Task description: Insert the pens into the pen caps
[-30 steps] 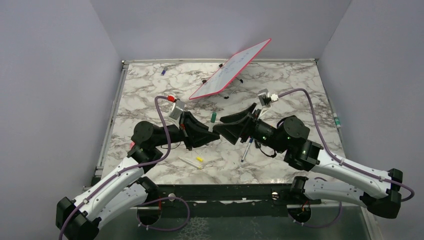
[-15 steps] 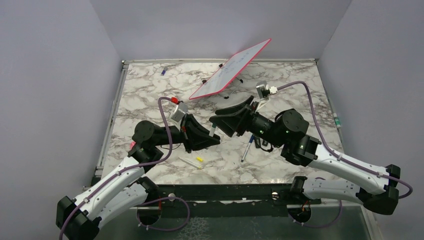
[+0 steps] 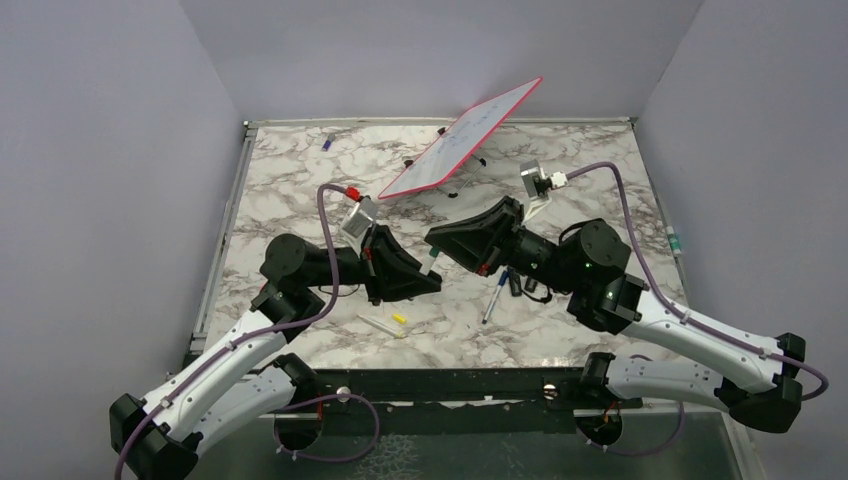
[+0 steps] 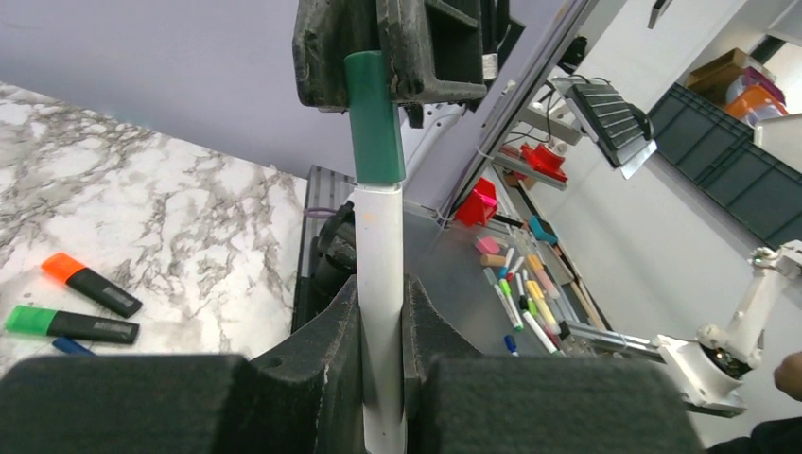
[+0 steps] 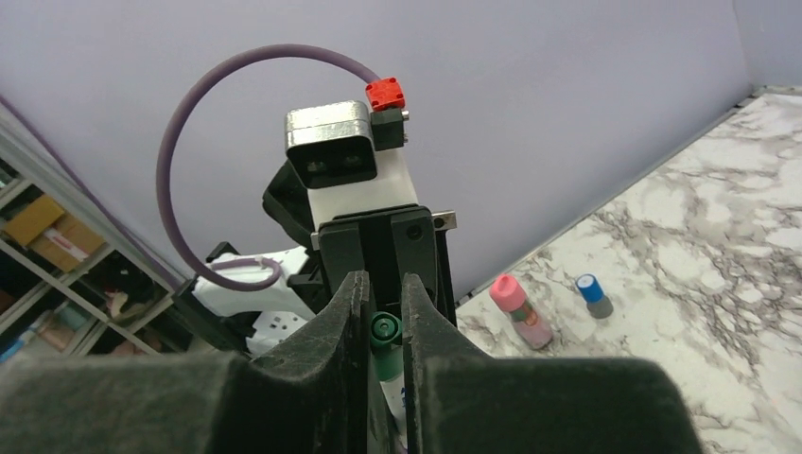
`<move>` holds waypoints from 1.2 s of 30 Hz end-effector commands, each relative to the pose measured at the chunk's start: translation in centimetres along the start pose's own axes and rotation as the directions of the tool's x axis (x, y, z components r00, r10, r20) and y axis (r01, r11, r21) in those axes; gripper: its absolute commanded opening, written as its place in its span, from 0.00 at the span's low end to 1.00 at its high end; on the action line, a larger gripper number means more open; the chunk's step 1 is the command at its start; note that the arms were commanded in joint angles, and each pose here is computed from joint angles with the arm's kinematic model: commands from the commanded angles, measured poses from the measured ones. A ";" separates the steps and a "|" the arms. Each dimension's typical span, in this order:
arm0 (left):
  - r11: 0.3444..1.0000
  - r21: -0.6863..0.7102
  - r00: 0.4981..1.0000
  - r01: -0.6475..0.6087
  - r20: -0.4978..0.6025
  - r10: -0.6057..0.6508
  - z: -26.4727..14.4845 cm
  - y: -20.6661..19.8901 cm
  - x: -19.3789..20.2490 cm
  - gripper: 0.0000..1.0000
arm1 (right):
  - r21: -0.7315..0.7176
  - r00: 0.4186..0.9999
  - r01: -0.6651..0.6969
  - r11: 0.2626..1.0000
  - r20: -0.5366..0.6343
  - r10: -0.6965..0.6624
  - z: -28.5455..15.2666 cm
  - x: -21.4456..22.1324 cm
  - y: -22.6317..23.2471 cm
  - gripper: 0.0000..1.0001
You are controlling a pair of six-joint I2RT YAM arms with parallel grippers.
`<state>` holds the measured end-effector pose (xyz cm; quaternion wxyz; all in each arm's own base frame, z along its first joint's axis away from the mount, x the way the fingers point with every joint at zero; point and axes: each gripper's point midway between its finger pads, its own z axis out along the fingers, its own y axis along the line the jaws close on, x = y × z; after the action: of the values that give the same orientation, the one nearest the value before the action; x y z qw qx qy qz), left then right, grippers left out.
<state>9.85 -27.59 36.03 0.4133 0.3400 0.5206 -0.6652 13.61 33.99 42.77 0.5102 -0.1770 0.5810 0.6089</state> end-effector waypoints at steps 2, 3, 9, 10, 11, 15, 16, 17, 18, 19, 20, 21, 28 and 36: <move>0.995 0.015 0.989 -0.095 0.116 0.092 0.9 -2.3 -5.7 0.00 | -0.074 0.972 -0.081 0.994 -0.228 0.062 -1.9 5.8 0.7 0.01; 0.995 0.009 0.989 -0.097 0.114 0.095 1.0 -2.2 -6.0 0.00 | -0.084 0.966 -0.087 0.993 -0.249 0.063 -2.0 6.1 0.9 0.01; 0.991 -0.028 0.986 -0.130 0.102 0.132 1.8 -1.2 -7.1 0.00 | -0.061 0.938 -0.128 0.990 -0.332 0.101 -2.7 7.3 1.1 0.01; 0.991 -0.030 0.986 -0.132 0.101 0.135 1.9 -1.0 -7.2 0.00 | -0.057 0.935 -0.131 0.990 -0.338 0.104 -2.7 7.5 1.0 0.01; 0.990 -0.030 0.985 -0.138 0.099 0.140 2.1 -0.9 -7.3 0.00 | -0.047 0.931 -0.137 0.989 -0.348 0.112 -2.7 7.7 0.9 0.01; 0.982 -0.039 0.978 -0.183 0.094 0.186 2.6 -0.6 -8.2 0.00 | 0.008 0.906 -0.149 0.989 -0.400 0.140 -3.0 9.3 -0.2 0.01; 0.980 -0.057 0.977 -0.191 0.089 0.196 2.7 -0.2 -8.5 0.00 | 0.022 0.901 -0.150 0.988 -0.408 0.146 -3.2 9.6 -0.4 0.01; 0.977 -0.075 0.975 -0.201 0.084 0.207 2.9 0.1 -9.0 0.00 | 0.032 0.897 -0.154 0.988 -0.415 0.153 -3.3 9.9 -0.6 0.01; 0.973 -0.085 0.973 -0.214 0.076 0.220 3.1 0.3 -9.3 0.00 | 0.040 0.892 -0.155 0.987 -0.423 0.158 -3.4 10.1 -0.8 0.01; 0.970 -0.091 0.970 -0.225 0.072 0.232 3.3 0.4 -9.7 0.00 | 0.046 0.888 -0.159 0.986 -0.431 0.163 -3.5 10.4 -0.9 0.01; 0.967 -0.094 0.967 -0.236 0.070 0.243 3.5 0.4 -10.1 0.00 | 0.053 0.883 -0.161 0.986 -0.438 0.168 -3.6 10.6 -1.0 0.01; 0.965 -0.098 0.965 -0.245 0.068 0.252 3.6 0.5 -10.5 0.00 | 0.063 0.877 -0.163 0.985 -0.448 0.174 -3.8 11.0 -1.2 0.01; 0.953 -0.106 0.955 -0.284 0.063 0.291 4.1 0.1 -12.3 0.00 | 0.130 0.841 -0.172 0.976 -0.497 0.215 -5.0 13.5 -2.8 0.01; 0.943 -0.125 0.946 -0.309 0.061 0.318 4.5 0.0 -13.8 0.00 | 0.201 0.814 -0.133 0.971 -0.537 0.222 -6.1 15.5 -4.8 0.01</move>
<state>11.24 -29.70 39.76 0.3591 0.4158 0.5566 -0.6233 14.45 31.98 44.96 0.5221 -0.1360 0.5631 0.6260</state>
